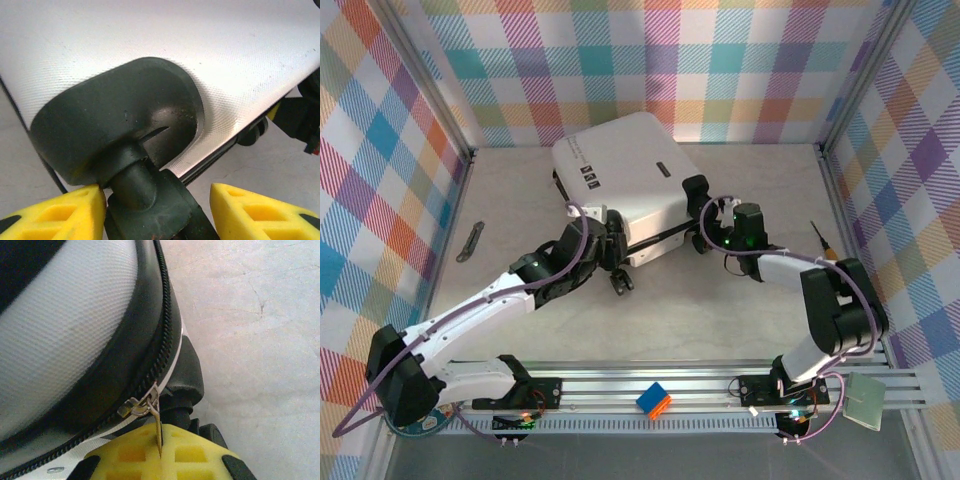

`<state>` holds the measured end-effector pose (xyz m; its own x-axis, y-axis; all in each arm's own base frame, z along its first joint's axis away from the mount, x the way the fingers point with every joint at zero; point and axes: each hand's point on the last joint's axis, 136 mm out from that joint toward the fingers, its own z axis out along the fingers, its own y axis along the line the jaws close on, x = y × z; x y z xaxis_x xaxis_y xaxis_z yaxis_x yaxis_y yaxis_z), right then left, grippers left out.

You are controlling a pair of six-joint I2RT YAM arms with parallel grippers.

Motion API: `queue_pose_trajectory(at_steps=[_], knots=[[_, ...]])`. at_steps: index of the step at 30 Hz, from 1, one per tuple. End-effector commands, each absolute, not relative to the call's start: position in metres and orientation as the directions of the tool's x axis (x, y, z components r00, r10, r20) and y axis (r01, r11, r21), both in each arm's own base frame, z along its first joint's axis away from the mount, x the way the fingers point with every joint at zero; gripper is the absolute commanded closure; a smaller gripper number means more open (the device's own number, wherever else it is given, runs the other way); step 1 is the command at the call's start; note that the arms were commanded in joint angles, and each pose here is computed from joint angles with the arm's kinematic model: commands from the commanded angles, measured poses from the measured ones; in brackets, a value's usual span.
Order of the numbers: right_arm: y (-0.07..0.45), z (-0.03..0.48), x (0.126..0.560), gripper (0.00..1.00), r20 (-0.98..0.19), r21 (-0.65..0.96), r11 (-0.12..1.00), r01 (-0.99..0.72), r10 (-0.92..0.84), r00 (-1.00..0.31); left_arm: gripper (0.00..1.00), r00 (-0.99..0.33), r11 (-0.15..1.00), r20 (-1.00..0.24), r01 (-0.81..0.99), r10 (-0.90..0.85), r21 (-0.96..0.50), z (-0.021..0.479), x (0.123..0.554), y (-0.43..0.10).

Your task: Pack the luggage

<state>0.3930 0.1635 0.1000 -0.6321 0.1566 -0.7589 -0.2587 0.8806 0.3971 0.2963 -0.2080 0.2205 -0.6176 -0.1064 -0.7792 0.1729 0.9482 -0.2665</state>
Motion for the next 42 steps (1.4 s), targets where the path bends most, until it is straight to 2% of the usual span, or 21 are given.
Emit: queue_pose_trajectory(at_steps=[1,4,6,8,10,14,17,24,36,42], knots=[[0.165,0.09,0.372,1.0,-0.753,0.351,0.914,-0.206,0.145,-0.641,0.63,-0.666,0.992,-0.746,0.111,0.027,-0.064,0.19,0.29,-0.16],[0.186,0.091,0.348,1.0,-0.767,0.312,0.917,-0.249,0.089,-0.635,0.62,-0.658,0.997,-0.753,0.052,-0.005,-0.052,0.193,0.298,-0.143],[0.197,0.094,0.333,1.0,-0.772,0.318,0.907,-0.277,0.078,-0.631,0.57,-0.652,0.999,-0.758,0.003,-0.029,-0.041,0.196,0.306,-0.13],[0.211,0.098,0.32,1.0,-0.774,0.326,0.893,-0.31,0.063,-0.63,0.41,-0.646,0.999,-0.762,-0.042,-0.045,-0.023,0.198,0.316,-0.117],[0.223,0.099,0.309,1.0,-0.778,0.316,0.885,-0.341,0.036,-0.627,0.31,-0.642,0.999,-0.765,-0.049,-0.04,-0.011,0.202,0.325,-0.112],[0.245,0.099,0.295,1.0,-0.782,0.313,0.866,-0.391,0.001,-0.624,0.22,-0.619,0.998,-0.785,-0.054,-0.018,0.02,0.219,0.34,-0.107],[0.255,0.099,0.288,1.0,-0.786,0.314,0.856,-0.411,-0.009,-0.618,0.2,-0.595,0.999,-0.803,-0.049,-0.021,0.01,0.24,0.344,-0.106],[0.254,0.098,0.284,1.0,-0.795,0.287,0.862,-0.417,-0.028,-0.606,0.22,-0.59,0.988,-0.804,0.07,-0.069,-0.136,0.268,0.324,-0.134],[0.235,0.109,0.278,1.0,-0.812,0.244,0.877,-0.413,-0.048,-0.581,0.23,-0.698,0.999,-0.716,-0.027,-0.034,-0.021,0.226,0.305,-0.11],[0.23,0.108,0.276,1.0,-0.808,0.23,0.882,-0.41,-0.061,-0.585,0.25,-0.742,0.999,-0.67,-0.007,-0.036,-0.047,0.205,0.295,-0.115]])
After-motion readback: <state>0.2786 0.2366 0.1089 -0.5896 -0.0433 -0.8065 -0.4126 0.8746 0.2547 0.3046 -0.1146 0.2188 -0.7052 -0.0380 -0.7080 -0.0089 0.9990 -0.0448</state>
